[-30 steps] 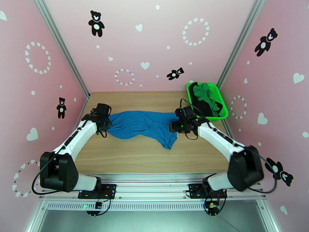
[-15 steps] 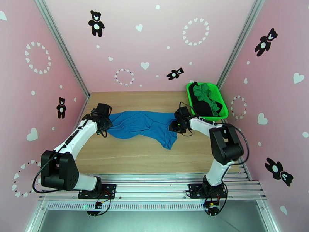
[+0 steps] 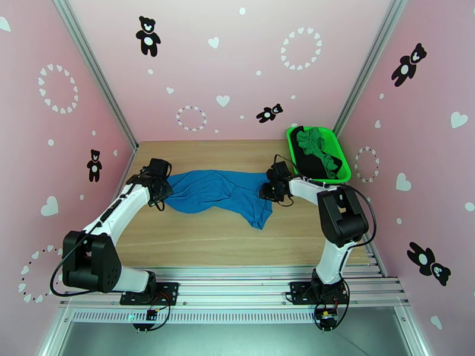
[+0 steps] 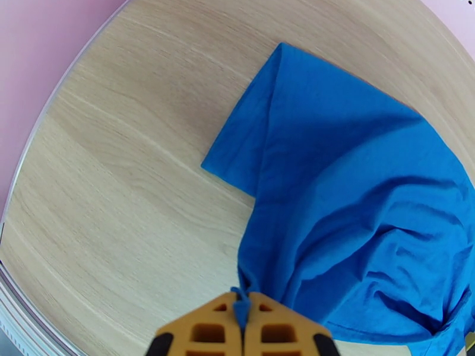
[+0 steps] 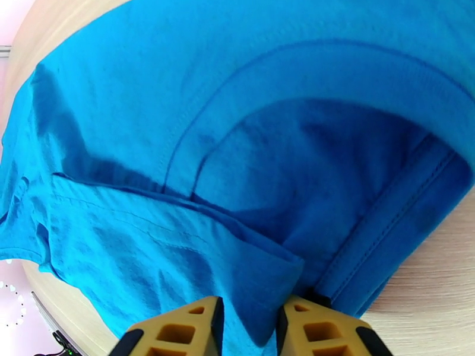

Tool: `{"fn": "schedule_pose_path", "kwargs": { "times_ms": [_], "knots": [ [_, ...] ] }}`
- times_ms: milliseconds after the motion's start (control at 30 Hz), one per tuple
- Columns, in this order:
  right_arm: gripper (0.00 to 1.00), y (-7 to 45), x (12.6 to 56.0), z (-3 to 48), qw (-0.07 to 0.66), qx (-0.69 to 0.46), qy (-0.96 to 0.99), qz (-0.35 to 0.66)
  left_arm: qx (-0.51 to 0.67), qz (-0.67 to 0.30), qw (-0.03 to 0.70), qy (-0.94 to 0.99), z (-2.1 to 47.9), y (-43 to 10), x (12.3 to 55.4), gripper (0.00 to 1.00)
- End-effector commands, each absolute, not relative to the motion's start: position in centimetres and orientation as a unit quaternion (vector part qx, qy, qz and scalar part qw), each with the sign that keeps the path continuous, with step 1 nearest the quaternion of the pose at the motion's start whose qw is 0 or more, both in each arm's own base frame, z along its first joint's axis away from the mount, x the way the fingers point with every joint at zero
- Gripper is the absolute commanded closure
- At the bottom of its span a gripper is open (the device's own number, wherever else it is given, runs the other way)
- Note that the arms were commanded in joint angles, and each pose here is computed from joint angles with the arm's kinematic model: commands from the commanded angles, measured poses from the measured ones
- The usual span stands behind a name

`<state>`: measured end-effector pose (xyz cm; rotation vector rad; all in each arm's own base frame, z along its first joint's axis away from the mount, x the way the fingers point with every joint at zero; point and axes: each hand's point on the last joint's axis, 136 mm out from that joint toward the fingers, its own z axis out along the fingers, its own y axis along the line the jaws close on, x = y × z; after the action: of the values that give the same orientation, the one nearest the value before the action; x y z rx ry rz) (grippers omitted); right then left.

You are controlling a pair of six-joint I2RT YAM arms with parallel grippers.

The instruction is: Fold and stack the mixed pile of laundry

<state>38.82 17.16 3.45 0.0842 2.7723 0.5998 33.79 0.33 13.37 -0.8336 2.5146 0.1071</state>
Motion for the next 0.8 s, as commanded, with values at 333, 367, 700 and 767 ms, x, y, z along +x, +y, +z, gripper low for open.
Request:
{"fn": "schedule_pose_path", "kwargs": {
  "times_ms": [333, 367, 700, 767],
  "knots": [
    [0.79, 17.4, 40.1, 3.8, 0.159, 0.026, 0.964, 0.212, -0.304, 0.035, 0.252, 0.918, 13.9, 0.4, 34.6, 1.0],
    [0.81, 17.4, 40.2, 3.7, 0.158, 0.027, 0.964, 0.21, -0.303, 0.035, 0.252, 0.918, 14.0, 0.4, 34.6, 1.0],
    [1.0, 17.3, 41.9, 10.0, 0.22, -0.027, 0.955, 0.199, -0.3, 0.025, 0.267, 0.916, 16.0, 0.2, 34.9, 1.0],
    [1.0, 17.4, 41.4, 15.2, 0.268, -0.061, 0.939, 0.207, -0.299, 0.021, 0.284, 0.911, 18.0, 0.3, 35.1, 1.0]
  ]
}}
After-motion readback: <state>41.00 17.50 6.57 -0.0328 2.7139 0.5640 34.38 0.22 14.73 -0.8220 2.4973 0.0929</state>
